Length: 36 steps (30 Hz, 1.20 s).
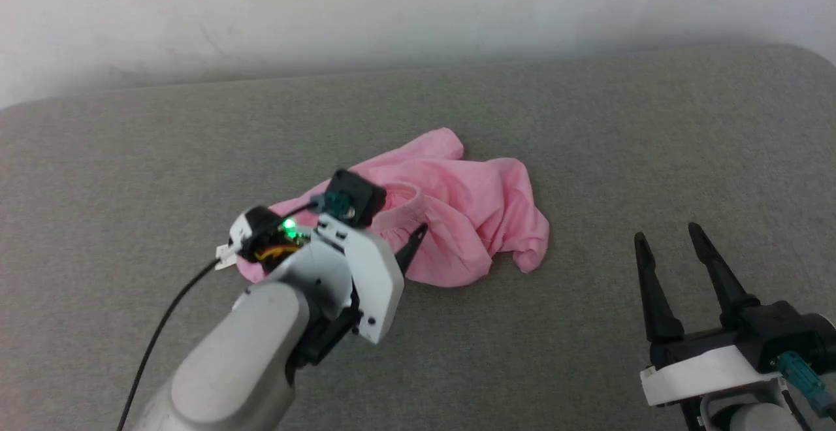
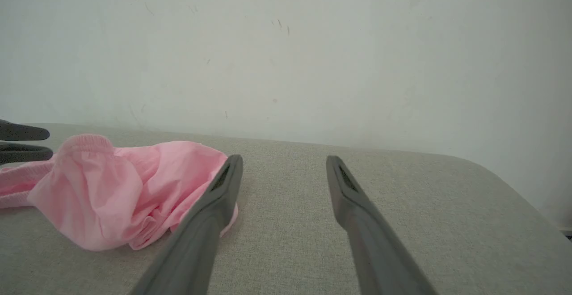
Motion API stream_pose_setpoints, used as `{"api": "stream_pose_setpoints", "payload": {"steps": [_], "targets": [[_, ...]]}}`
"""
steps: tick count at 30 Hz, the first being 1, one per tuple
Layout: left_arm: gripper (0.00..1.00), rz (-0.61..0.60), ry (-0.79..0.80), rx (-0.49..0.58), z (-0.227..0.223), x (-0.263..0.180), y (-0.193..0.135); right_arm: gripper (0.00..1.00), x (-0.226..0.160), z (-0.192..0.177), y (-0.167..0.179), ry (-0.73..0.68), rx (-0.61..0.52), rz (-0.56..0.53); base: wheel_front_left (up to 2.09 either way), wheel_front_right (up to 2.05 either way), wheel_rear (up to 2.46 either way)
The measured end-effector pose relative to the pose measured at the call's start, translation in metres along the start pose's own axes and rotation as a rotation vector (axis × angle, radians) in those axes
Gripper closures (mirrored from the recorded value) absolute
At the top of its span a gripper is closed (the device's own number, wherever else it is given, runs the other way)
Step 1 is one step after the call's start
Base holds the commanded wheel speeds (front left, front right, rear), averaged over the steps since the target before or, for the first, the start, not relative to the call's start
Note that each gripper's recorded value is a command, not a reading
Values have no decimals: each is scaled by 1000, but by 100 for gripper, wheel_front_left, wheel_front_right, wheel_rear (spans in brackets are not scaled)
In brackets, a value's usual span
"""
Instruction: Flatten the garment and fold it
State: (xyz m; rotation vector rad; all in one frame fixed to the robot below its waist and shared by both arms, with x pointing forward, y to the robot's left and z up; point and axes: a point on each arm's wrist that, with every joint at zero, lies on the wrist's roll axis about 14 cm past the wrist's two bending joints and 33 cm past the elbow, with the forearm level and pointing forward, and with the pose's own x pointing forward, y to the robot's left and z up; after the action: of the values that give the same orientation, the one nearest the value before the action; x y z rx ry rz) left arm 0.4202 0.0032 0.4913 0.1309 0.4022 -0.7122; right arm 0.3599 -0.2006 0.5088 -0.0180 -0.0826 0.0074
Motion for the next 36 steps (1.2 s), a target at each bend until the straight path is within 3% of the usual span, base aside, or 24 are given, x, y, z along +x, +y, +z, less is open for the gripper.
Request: {"api": "stream_pose_setpoints", "payload": {"steps": [9,10,11,15,21,27,33,35,36], "targets": [[0,-80,151,16,-26,49,-7,0,-6,-15,-23,54,-6,-74,0,0,0],[80,-95,158,11,-30,51,-10,0,-6,-17,-25,60,-7,-79,0,0,0],[100,-106,153,-2,-31,53,-13,0,-6,-18,-26,64,-7,-82,0,0,0],[100,-99,46,-33,-14,53,-11,0,-4,-19,-25,65,-7,-80,0,0,0],[100,59,-173,-137,5,14,25,0,1,-17,-18,55,-5,-55,0,0,0],[100,303,-200,-279,-44,-70,61,0,4,-16,0,47,0,5,0,0,0],[100,442,-103,-399,-109,-131,53,0,17,-11,32,20,15,105,0,0,0],[68,457,-76,-416,-123,-139,49,0,19,-12,44,23,20,138,0,0,0],[35,464,-59,-418,-131,-142,48,0,20,-12,48,23,22,152,0,0,0]]}}
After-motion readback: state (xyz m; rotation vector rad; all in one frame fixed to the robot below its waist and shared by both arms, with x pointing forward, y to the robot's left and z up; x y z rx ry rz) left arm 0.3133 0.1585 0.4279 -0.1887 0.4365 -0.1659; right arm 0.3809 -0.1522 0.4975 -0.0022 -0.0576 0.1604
